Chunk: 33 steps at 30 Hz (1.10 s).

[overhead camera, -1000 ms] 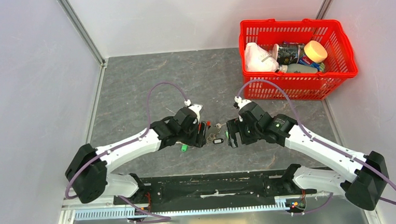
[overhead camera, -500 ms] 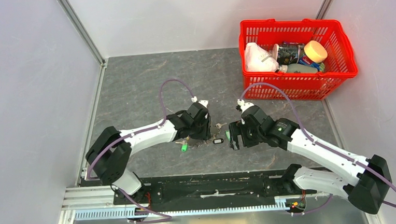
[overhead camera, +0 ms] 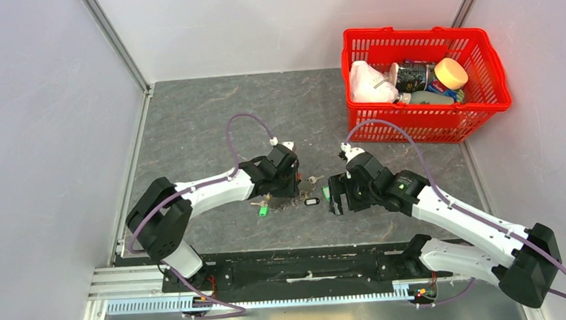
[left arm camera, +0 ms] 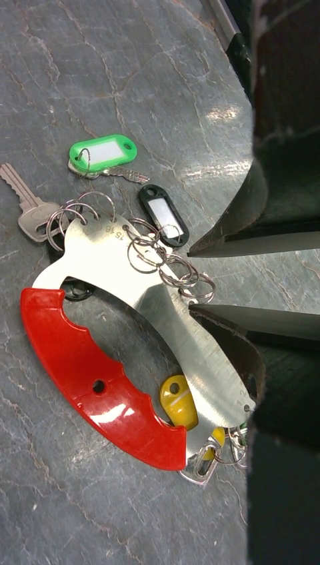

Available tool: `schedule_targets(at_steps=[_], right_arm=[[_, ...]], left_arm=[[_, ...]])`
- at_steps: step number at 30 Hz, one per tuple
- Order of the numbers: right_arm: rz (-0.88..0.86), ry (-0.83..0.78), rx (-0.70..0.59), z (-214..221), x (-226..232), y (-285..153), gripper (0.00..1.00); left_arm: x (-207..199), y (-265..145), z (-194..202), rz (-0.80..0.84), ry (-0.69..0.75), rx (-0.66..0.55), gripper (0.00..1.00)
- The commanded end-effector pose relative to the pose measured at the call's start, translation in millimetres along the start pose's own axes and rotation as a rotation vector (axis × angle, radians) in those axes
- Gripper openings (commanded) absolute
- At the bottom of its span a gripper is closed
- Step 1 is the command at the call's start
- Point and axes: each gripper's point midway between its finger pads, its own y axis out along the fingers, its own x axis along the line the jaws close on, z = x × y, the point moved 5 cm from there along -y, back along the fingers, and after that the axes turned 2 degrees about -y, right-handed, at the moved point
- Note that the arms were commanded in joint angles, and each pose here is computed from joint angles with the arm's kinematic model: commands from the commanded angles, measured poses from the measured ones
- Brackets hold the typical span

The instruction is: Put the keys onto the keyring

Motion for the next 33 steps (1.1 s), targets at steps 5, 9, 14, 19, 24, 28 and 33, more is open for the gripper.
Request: schedule_targets(at_steps=[5,9,14,19,24,28,33], right_arm=[[-0.023,0.01,-0.029,-2,3,0,0.93],[-0.025,0.012,-0.027,-1,3,0,0.93],[-0.022,0.013,-0.021,0,3,2,0.93],[-0.028,0.017,-0.017,0,4,4,0.93],[-0.031,0.022,-0.015,2,4,4,0.93],[-0.041,0.022,-0.011,3,4,3,0.92],[-0.042,0.022,-0.013,3,4,3,0.92]], left_arm=[[5,11,-4,-0.026,-0.067,-0.023,0.37],[5,13,-2,-0.028,-0.07,-0.01,0.36],[8,14,2,-0.028,-0.076,0.004,0.36],[10,17,12,-0.014,-0.095,0.03,0.35],[10,20,17,-0.001,-0.105,0.041,0.33],[6,20,17,0.026,-0.104,0.051,0.29],[3,17,14,0.037,-0.1,0.046,0.25]])
